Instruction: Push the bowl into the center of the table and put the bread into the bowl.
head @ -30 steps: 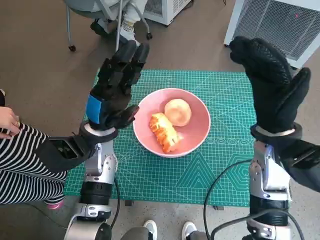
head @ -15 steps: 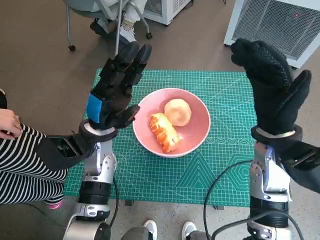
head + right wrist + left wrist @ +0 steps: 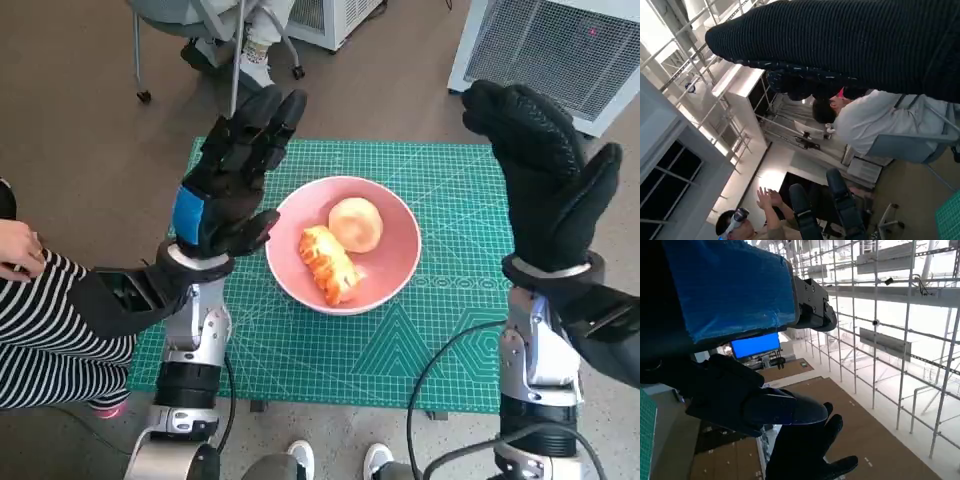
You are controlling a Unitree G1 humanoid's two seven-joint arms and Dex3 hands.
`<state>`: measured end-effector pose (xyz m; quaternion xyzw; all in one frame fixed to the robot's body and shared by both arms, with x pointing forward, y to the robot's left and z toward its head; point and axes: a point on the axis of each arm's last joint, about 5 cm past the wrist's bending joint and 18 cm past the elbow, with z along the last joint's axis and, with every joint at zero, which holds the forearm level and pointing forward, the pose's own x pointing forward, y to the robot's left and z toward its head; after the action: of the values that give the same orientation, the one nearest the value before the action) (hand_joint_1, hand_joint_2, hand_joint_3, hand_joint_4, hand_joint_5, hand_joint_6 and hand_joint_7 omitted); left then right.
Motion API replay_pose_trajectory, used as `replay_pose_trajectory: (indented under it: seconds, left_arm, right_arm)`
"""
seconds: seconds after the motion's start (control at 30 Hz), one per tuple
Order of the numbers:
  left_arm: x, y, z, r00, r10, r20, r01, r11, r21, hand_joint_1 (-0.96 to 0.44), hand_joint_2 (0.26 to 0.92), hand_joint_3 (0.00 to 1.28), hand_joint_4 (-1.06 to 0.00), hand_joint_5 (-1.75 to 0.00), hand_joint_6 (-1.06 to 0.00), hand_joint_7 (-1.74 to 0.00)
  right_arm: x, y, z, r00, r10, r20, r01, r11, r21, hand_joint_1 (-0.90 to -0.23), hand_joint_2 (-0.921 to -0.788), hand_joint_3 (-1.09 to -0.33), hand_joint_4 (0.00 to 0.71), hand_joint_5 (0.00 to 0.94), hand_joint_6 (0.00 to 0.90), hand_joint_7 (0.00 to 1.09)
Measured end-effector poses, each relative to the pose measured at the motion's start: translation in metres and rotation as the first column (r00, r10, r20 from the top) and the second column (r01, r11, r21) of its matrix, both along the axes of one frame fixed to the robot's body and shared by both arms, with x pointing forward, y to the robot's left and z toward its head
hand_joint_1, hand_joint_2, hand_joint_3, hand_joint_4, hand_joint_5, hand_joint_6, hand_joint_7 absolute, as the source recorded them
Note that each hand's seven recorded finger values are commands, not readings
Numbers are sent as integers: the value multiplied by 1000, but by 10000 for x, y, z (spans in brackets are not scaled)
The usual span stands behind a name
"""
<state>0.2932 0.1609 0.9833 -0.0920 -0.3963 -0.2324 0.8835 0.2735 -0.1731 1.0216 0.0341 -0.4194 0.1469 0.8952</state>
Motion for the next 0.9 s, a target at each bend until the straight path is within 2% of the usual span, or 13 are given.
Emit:
replay_pose_trajectory:
  seconds: [0.6, 0.8, 0.9]
  left_arm:
    - [6, -30, 40, 1000, -27, -15, 28, 1000, 4, -580, 921, 279, -223, -5, -212, -284]
    - [1, -51, 76, 999, -32, -16, 32, 999, 8, -571, 921, 287, -220, -1, -106, -479]
    - [0, -57, 87, 999, -32, -18, 32, 999, 7, -565, 921, 289, -213, 0, -86, -530]
  right_arm:
    - [-12, 4, -7, 1000, -1, 6, 1, 1000, 3, -680, -921, -650, 151, 1, 125, 403]
    - [-20, 4, -15, 1000, -4, 16, 4, 1000, 5, -676, -921, -650, 153, 2, 120, 397]
    - [-20, 5, -19, 1000, -5, 20, 5, 1000, 6, -669, -921, -651, 152, 1, 117, 394]
